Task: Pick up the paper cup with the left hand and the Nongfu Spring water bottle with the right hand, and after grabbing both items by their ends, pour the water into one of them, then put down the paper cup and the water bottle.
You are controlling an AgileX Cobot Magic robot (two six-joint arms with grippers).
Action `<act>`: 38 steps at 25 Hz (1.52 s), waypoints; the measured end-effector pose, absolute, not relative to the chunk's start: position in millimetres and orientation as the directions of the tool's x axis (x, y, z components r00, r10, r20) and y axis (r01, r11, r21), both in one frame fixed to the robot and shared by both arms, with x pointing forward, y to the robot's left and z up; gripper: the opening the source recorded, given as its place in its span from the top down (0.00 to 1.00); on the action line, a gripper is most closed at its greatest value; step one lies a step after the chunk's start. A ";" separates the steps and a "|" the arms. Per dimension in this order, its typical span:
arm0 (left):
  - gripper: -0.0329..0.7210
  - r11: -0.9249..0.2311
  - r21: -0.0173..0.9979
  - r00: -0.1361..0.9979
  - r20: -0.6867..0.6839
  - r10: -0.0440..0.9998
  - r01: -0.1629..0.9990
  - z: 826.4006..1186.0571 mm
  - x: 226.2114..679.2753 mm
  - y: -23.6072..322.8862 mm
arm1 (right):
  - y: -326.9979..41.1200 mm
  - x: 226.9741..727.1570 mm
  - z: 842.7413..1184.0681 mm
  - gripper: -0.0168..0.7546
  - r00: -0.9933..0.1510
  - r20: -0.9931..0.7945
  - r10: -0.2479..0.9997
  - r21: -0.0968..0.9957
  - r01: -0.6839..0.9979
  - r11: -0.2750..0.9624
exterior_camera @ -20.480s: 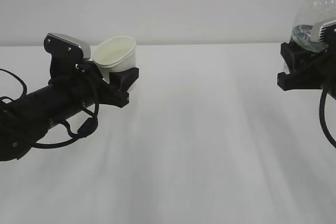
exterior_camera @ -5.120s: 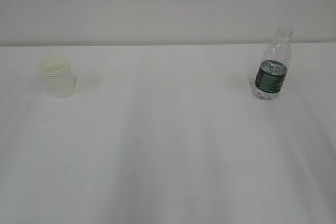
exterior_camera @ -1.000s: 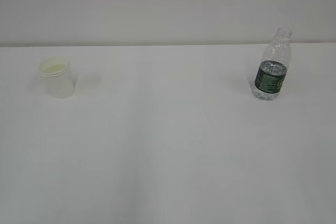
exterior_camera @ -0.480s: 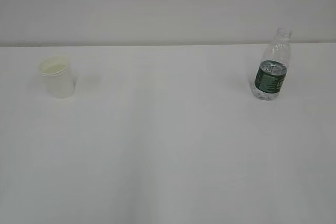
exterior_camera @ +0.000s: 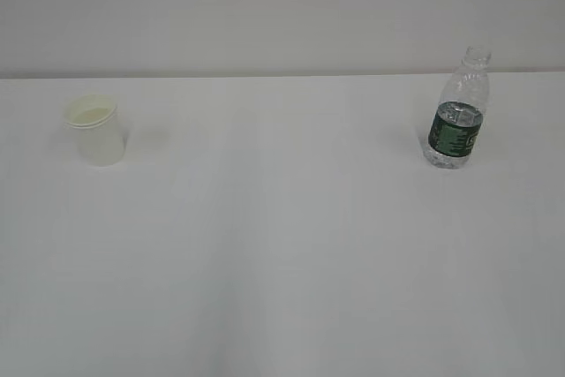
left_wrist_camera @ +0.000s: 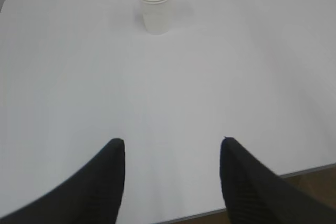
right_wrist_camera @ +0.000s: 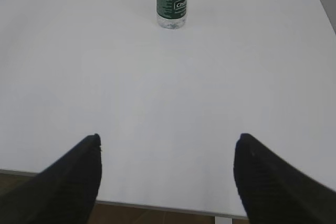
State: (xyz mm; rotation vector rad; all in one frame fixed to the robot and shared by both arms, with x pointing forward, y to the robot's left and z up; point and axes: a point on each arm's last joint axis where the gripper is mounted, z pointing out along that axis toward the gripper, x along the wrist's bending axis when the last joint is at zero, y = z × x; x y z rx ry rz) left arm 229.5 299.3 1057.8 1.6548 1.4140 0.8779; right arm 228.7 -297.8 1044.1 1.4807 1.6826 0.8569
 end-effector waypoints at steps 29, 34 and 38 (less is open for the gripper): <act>0.43 -0.104 0.886 0.192 0.017 0.981 0.451 1057.8 229.5 299.8 | -297.8 228.7 1044.1 0.22 -0.069 -0.080 0.994 0.853 0.511 0.104; 0.43 -0.108 0.886 0.204 0.015 0.979 0.450 1057.8 229.5 299.9 | -297.8 228.7 1044.1 0.22 -0.069 -0.080 0.994 0.853 0.511 0.104; 0.43 -0.098 0.887 0.200 0.006 0.980 0.452 1057.8 229.5 299.9 | -297.8 228.7 1044.1 0.22 -0.069 -0.080 0.994 0.853 0.511 0.104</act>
